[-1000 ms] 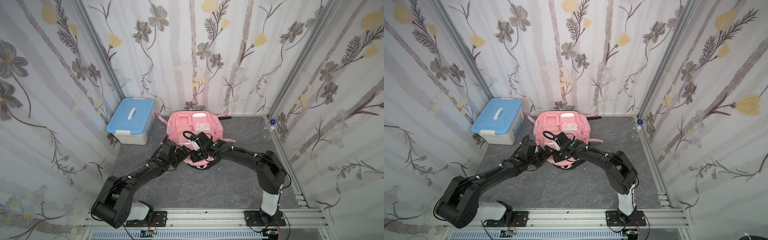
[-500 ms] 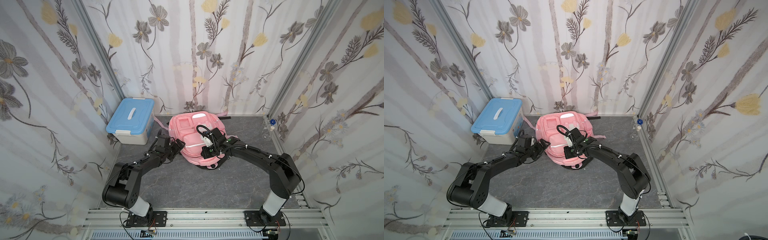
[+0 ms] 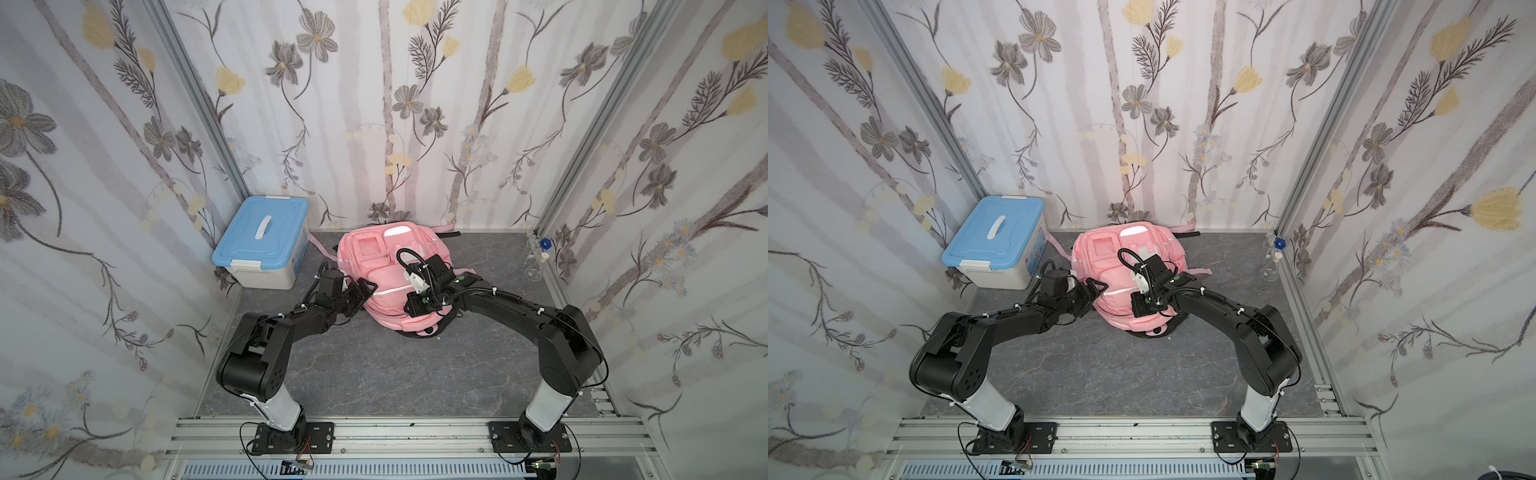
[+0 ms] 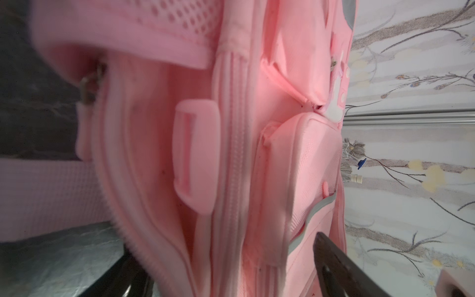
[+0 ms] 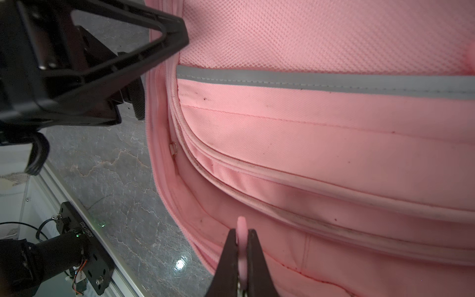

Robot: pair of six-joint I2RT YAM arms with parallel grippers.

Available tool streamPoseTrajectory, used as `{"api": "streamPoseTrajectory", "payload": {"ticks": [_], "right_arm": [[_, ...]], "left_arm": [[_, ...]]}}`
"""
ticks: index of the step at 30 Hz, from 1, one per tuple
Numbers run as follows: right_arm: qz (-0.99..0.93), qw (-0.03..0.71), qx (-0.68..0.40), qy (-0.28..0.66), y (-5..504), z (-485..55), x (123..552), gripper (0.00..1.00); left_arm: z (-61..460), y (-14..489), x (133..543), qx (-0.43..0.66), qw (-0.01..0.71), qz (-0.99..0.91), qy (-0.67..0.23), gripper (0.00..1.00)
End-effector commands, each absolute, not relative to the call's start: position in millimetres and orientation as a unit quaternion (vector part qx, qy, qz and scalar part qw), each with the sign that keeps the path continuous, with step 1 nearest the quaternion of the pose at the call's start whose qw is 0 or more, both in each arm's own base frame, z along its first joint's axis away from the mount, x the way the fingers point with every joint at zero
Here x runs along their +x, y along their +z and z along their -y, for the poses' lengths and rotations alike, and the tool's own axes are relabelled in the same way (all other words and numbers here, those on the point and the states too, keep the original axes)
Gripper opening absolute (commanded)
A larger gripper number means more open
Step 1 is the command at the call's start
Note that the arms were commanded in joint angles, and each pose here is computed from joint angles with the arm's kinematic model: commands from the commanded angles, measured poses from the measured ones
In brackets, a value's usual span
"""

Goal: Zip up the backpack
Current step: Zip the zipper on the backpack.

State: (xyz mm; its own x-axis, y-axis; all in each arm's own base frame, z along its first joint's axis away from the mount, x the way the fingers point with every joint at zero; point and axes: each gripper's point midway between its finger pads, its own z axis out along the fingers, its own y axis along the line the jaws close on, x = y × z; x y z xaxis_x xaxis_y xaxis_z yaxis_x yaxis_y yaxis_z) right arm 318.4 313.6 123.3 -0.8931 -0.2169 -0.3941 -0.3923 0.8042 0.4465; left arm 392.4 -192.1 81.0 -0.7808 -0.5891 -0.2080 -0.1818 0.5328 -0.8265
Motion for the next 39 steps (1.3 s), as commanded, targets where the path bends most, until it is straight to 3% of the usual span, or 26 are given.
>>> {"api": "streamPoseTrajectory", "payload": {"ticks": [1,5,9,13,39], "right_arm": [[-0.927,0.165,-0.163,0.295,135,-320,319,0.00],[-0.927,0.158,-0.163,0.297,135,-318,317,0.00],[-0.930,0.158,-0.159,0.291,133,-315,318,0.00],[-0.931,0.166,-0.155,0.285,134,-315,319,0.00],[-0.915,0.200,-0.189,0.295,154,-374,310,0.00]], "left_arm": [[202,89,399,-0.213,0.251,-0.822,-0.466,0.79],[207,86,404,-0.212,0.250,-0.812,-0.482,0.63],[210,87,405,-0.214,0.249,-0.802,-0.499,0.38],[209,90,402,-0.211,0.252,-0.805,-0.493,0.00],[226,97,394,-0.190,0.250,-0.822,-0.475,0.00]]}}
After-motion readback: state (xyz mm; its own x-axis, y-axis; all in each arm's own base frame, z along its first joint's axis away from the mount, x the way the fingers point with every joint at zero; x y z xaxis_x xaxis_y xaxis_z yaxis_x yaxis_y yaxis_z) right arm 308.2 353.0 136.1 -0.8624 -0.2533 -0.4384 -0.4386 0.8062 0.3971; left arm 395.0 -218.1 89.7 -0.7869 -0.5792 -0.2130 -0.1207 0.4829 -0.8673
